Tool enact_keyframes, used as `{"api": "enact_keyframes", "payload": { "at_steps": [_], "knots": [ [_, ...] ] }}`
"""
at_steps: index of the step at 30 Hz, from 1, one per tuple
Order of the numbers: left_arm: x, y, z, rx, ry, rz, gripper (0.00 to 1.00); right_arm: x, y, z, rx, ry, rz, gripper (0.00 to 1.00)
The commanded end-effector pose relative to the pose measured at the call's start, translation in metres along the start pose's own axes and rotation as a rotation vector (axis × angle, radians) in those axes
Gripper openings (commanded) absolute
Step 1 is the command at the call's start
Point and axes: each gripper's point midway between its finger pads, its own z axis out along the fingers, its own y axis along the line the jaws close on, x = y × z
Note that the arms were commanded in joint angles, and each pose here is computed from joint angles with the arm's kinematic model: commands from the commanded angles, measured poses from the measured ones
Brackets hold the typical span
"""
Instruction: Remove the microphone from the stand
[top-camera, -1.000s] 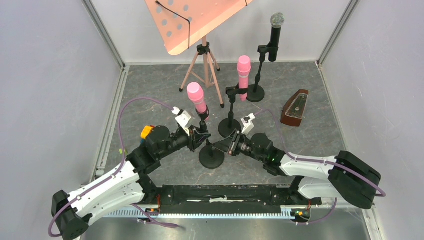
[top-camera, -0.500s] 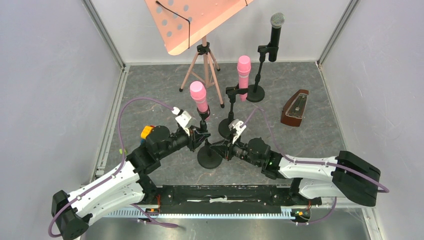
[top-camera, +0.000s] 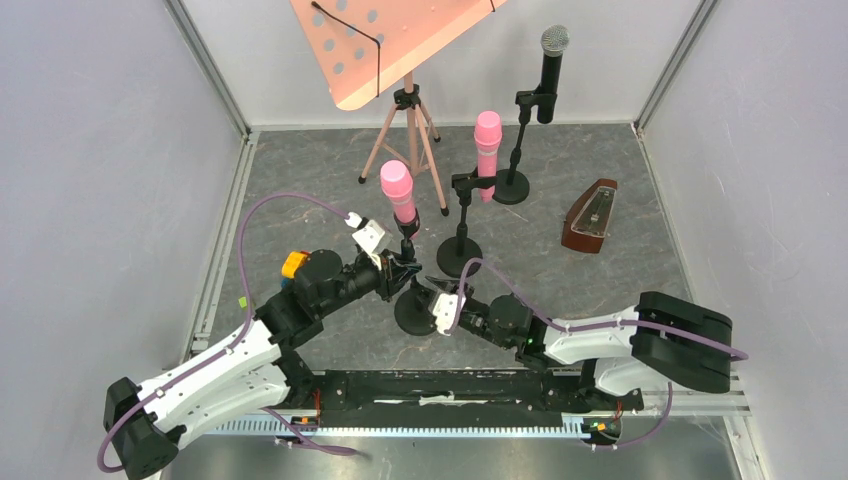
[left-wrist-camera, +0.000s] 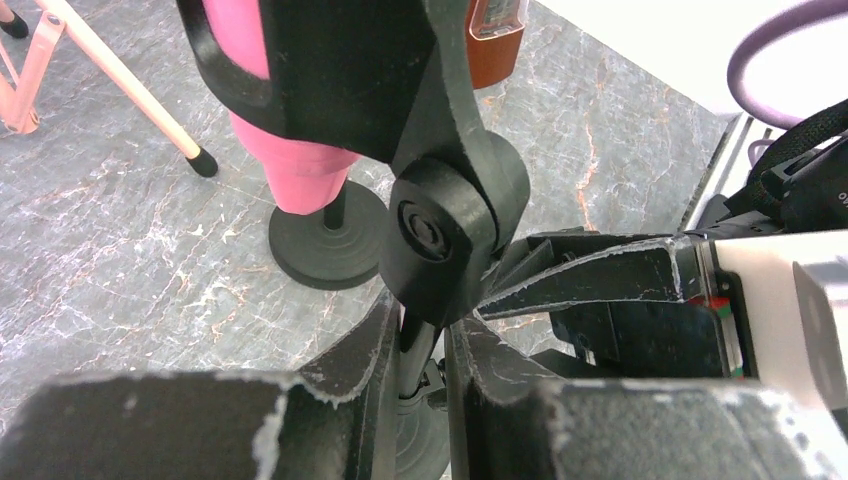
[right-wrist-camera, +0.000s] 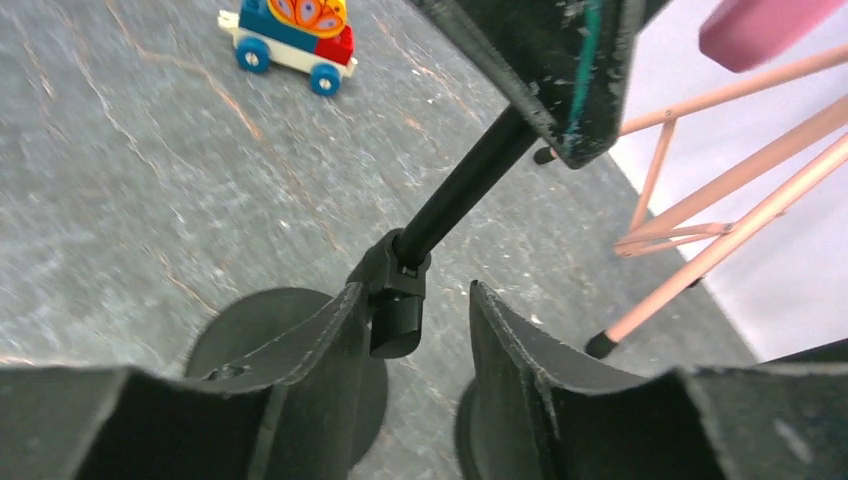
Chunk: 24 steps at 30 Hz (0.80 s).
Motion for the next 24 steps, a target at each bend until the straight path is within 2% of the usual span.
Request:
{"api": "enact_keyframes", "payload": {
  "at_steps": [1, 4, 7, 10, 15, 19, 24],
  "knots": [
    [0.009, -0.011, -0.003, 0.053, 0.051, -0.009, 0.02, -0.015, -0.014, 0.004, 0.031, -0.044, -0.258, 0.51],
    [0.011, -0.009, -0.004, 0.043, 0.065, -0.005, 0.02, -0.017, -0.019, -0.001, 0.053, -0.044, -0.262, 0.57],
    [0.011, -0.008, -0.005, 0.036, 0.061, -0.003, 0.02, -0.014, -0.026, -0.016, 0.095, -0.042, -0.191, 0.59],
    [0.011, -0.007, -0.005, 0.032, 0.063, -0.004, 0.02, -0.02, -0.034, -0.036, 0.155, -0.09, -0.016, 0.62],
    [0.01, -0.007, -0.002, 0.031, 0.064, 0.003, 0.02, -0.024, -0.038, -0.042, 0.249, -0.079, 0.511, 0.64],
    [0.01, -0.008, -0.001, 0.035, 0.065, 0.003, 0.02, -0.026, -0.012, -0.03, 0.144, -0.003, 0.693, 0.63],
    [0.009, -0.008, -0.001, 0.036, 0.065, 0.0, 0.02, -0.027, 0.009, -0.02, 0.051, 0.054, 0.827, 0.64]
  ]
}}
